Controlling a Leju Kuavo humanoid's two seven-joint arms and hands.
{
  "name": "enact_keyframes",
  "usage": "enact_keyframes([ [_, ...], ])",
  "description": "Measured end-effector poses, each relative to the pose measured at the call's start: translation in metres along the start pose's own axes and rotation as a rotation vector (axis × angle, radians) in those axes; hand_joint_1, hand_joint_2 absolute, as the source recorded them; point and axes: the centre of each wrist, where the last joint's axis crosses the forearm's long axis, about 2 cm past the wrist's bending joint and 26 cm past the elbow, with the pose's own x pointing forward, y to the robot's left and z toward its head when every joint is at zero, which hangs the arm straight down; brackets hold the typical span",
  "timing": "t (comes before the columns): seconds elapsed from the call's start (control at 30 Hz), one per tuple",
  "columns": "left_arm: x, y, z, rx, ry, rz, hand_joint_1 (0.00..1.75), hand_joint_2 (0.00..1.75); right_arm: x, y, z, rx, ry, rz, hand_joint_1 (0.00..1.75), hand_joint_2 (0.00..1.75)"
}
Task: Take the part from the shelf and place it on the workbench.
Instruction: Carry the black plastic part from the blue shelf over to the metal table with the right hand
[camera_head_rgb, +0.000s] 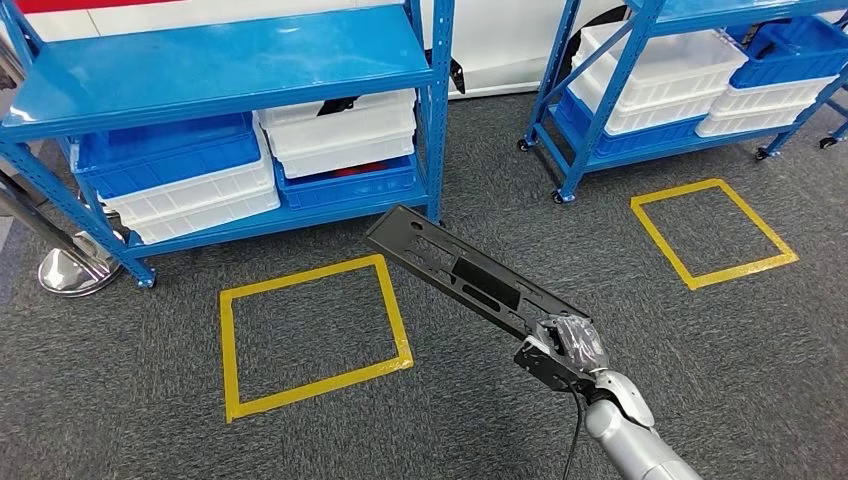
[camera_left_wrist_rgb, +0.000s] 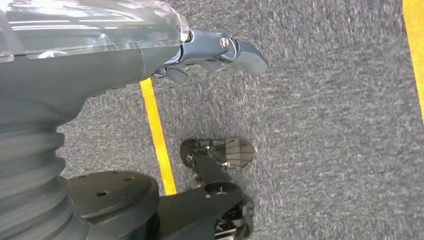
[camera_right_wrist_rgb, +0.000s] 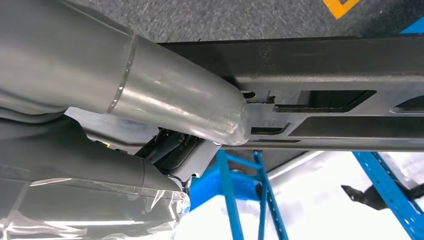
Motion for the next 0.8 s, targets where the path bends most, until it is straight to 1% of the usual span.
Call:
enact_keyframes([
  [0.2, -0.002, 0.000, 0.001, -0.007, 0.003, -0.003, 0.00, 1.75, 0.003, 0.008, 0.012, 0.014, 0.019, 0.028, 1.64, 0.00],
  [0.43, -0.002, 0.000, 0.001, -0.010, 0.006, -0.008, 0.00, 1.75, 0.004, 0.001, 0.010, 0.009, 0.005, 0.035, 1.64, 0.00],
  [0.8, -0.001, 0.000, 0.000, -0.013, -0.004, -0.012, 0.00, 1.75, 0.005, 0.003, 0.015, 0.011, 0.003, 0.035, 1.64, 0.00],
])
